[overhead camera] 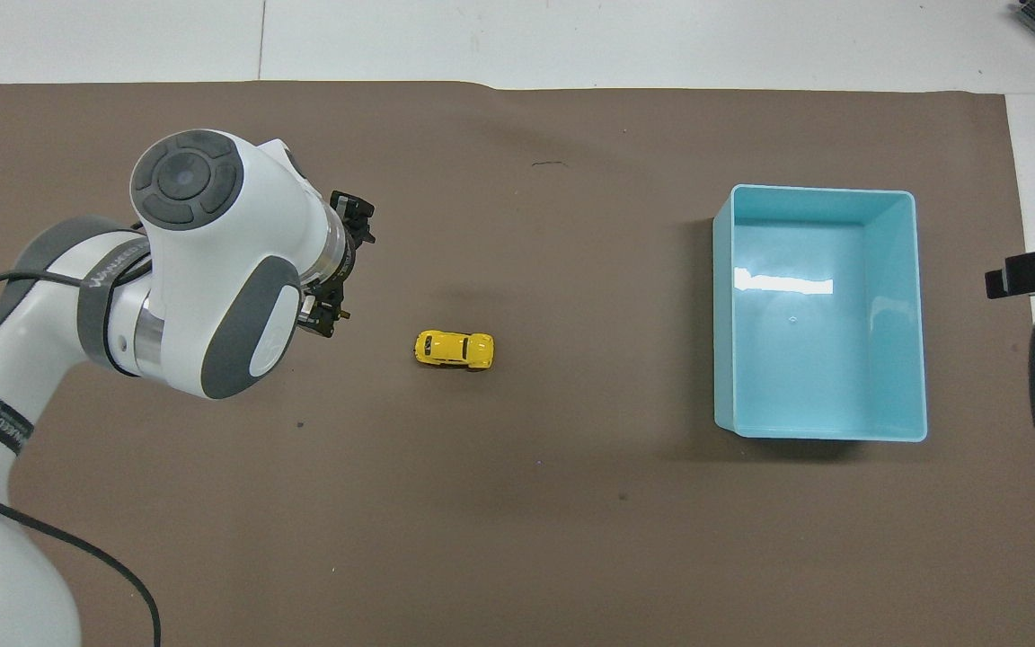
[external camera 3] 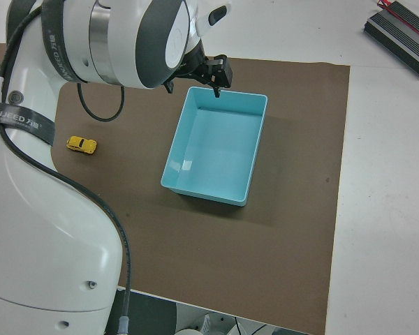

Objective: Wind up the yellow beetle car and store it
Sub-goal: 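Reach the left gripper over the yellow toy car, then lower the left gripper and press down on the yellow car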

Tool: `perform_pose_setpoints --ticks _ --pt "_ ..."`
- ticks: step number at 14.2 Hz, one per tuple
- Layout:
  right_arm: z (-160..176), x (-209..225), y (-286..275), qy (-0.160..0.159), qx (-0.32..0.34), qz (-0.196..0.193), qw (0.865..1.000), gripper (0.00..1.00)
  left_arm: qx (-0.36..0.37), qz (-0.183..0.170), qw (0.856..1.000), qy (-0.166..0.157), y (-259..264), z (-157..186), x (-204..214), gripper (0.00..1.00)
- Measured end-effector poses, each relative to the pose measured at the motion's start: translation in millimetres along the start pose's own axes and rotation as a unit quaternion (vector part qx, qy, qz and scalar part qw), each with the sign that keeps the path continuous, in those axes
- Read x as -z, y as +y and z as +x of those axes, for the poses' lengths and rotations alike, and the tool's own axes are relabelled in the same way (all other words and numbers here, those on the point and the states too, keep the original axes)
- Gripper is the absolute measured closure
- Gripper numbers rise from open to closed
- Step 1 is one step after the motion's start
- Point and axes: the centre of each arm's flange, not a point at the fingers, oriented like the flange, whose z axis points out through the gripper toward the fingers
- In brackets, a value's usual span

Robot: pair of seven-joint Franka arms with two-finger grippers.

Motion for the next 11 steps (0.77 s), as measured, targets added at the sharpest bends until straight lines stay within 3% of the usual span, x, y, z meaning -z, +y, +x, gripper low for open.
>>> perform_pose_setpoints --ticks 4,11 --pt "0 0 0 0.0 0.0 0.0 1.0 0.0 0.071 0.004 0.997 -0.001 -7 -24 -5 0.0" --pt "0 0 0 0.0 0.0 0.0 1.0 0.0 0.077 0.036 0.996 0.009 -39 -80 -56 0.0"
